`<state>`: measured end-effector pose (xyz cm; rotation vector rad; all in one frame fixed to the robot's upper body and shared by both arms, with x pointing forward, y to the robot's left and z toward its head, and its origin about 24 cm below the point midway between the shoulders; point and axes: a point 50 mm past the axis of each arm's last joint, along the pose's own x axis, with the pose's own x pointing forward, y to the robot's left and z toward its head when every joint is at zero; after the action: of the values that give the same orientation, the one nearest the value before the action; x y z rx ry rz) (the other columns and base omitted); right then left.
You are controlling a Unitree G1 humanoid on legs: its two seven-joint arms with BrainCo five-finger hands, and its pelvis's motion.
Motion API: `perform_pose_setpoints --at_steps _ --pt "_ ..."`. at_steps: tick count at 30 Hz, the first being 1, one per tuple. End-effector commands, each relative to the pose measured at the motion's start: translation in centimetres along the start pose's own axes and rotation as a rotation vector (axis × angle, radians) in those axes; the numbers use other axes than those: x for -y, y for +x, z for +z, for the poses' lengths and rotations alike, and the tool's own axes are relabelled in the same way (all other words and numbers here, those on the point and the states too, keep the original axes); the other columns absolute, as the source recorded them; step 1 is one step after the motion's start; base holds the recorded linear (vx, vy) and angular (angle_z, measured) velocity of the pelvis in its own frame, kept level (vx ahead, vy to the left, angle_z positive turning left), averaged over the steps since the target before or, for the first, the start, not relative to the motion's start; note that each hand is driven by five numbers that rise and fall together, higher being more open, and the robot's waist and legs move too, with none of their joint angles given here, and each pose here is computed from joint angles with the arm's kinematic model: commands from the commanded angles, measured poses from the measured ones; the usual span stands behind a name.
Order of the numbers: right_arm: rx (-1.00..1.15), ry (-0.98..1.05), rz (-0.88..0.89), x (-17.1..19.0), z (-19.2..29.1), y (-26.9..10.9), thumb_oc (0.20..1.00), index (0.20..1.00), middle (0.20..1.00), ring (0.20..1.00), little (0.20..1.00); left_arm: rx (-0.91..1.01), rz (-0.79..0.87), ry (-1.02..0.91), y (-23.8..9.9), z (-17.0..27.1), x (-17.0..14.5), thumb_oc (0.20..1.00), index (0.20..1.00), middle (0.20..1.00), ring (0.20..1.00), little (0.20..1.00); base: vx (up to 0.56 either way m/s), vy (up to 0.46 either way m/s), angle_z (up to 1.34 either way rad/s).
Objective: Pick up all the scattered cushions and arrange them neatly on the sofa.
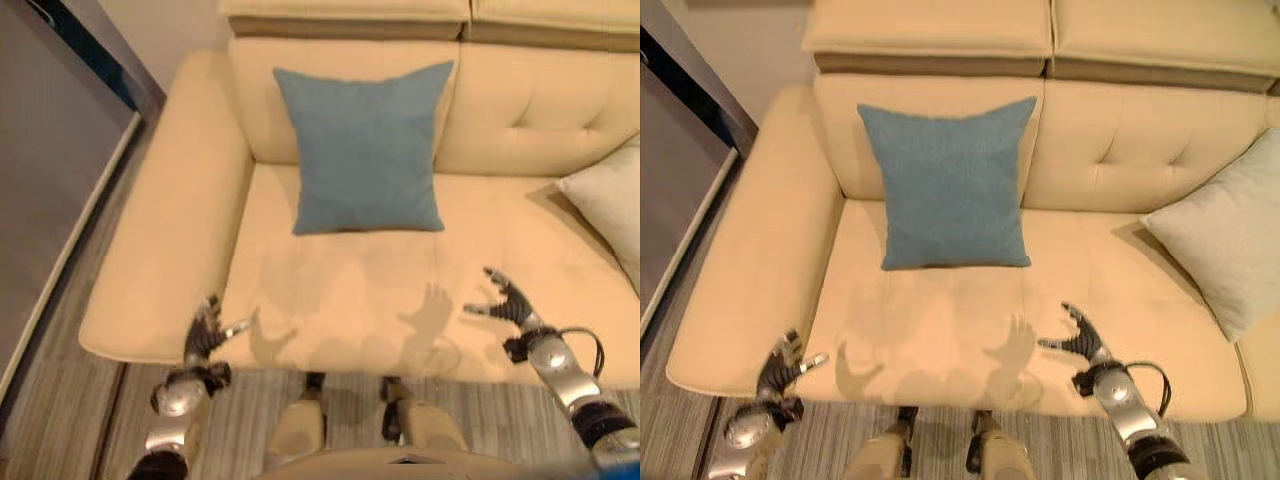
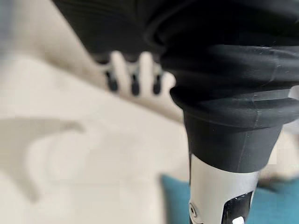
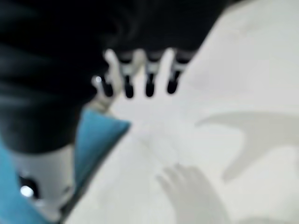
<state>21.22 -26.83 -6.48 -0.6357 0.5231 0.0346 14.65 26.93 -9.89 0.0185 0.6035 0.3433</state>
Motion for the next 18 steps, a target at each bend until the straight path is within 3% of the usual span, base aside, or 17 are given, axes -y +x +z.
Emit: perform_pose_setpoints --at_steps 1,7,18 --pt "-0.050 -0.002 0.043 -2.0 -1.0 -0.1 1.000 1.000 1.000 1.000 1.000 -0.130 0.016 0.101 0.5 -1.9 -0.4 1.000 1.000 1.000 1.000 1.000 -0.01 -0.056 0.02" --pt "-0.216 0.084 0.076 -4.4 -4.1 -1.4 1.000 1.000 1.000 1.000 1.000 -0.326 0.022 0.120 -0.6 -5.6 0.2 1.000 1.000 1.000 1.000 1.000 -0.05 -0.043 0.10" --pt "-0.416 0.117 0.088 -5.5 -6.7 -2.1 1.000 1.000 1.000 1.000 1.000 -0.381 -0.016 0.046 -1.0 -6.6 2.5 1.000 1.000 1.000 1.000 1.000 -0.15 0.116 -0.45"
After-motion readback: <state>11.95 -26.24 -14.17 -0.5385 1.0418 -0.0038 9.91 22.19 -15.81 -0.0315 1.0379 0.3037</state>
